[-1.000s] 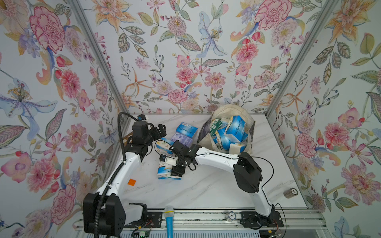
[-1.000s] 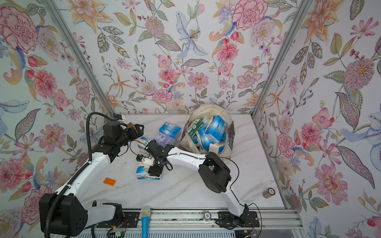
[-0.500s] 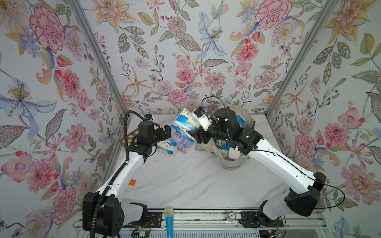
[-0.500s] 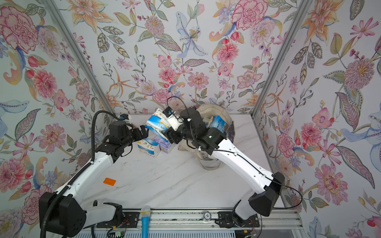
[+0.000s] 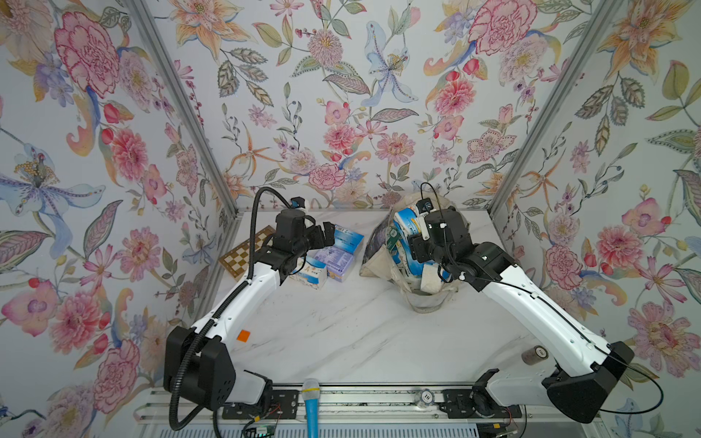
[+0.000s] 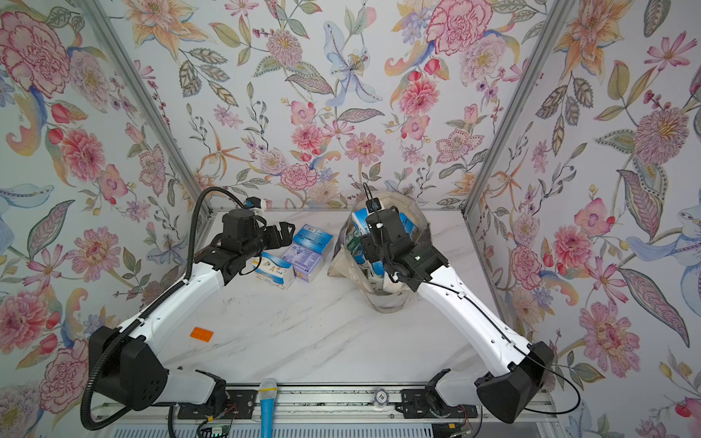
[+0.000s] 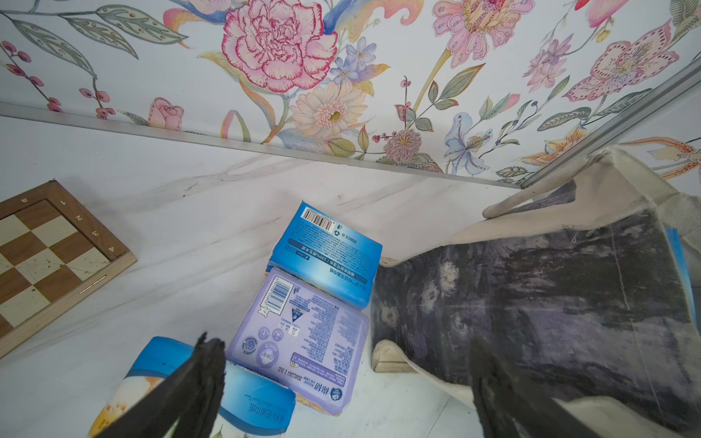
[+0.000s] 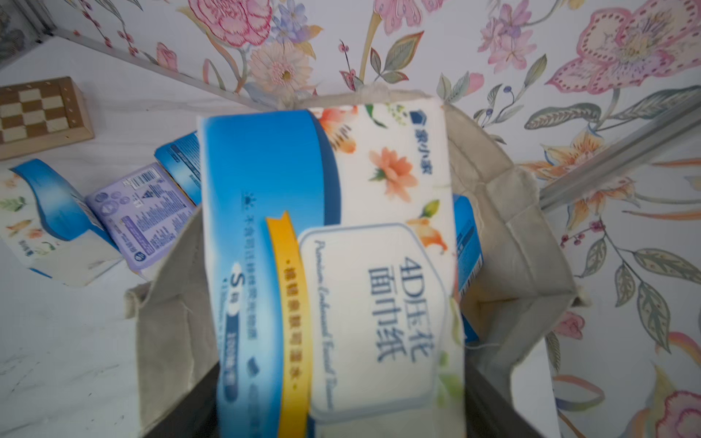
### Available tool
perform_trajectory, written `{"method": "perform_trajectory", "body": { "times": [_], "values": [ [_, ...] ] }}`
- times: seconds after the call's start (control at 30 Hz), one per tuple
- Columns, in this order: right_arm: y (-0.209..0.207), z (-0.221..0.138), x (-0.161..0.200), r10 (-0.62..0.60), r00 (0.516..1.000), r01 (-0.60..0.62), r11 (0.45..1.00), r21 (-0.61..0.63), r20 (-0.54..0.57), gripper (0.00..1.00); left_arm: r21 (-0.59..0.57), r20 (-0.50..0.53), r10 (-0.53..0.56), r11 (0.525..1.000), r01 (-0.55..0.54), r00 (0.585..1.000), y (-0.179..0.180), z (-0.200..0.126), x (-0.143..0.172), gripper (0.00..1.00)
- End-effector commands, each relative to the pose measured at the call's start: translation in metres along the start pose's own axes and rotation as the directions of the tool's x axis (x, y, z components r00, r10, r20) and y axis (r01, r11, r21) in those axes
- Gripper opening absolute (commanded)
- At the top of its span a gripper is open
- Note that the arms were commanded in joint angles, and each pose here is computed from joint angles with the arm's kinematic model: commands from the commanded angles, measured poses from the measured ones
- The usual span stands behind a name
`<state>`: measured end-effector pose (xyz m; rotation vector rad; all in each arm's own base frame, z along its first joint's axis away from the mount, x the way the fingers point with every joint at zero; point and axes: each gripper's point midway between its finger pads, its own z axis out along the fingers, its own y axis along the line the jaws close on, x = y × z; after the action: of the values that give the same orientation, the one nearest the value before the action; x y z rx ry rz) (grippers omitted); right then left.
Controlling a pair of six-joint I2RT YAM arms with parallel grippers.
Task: Put tissues into the canvas bag
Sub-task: Place the pack of facial tissues in the canvas bag.
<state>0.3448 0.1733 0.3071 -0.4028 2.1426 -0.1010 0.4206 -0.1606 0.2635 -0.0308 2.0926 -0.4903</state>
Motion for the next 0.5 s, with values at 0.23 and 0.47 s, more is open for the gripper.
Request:
{"method": "perform_trajectory", "body": {
  "times": [0.23, 0.47],
  "values": [
    [0.03, 0.032, 0.052, 0.038, 0.981, -0.055, 0.995, -0.086, -0.19, 0.73, -0.015, 0.003, 0.025, 1.0, -0.025, 1.0, -0.003, -0.004, -0.007, 0.99],
    [0.049, 0.052, 0.076, 0.024, 0.951, -0.079, 0.983, -0.165, -0.308, 0.74, -0.025, -0.011, 0.038, 0.999, -0.038, 0.999, -0.002, 0.0, -0.007, 0.99]
  ]
}}
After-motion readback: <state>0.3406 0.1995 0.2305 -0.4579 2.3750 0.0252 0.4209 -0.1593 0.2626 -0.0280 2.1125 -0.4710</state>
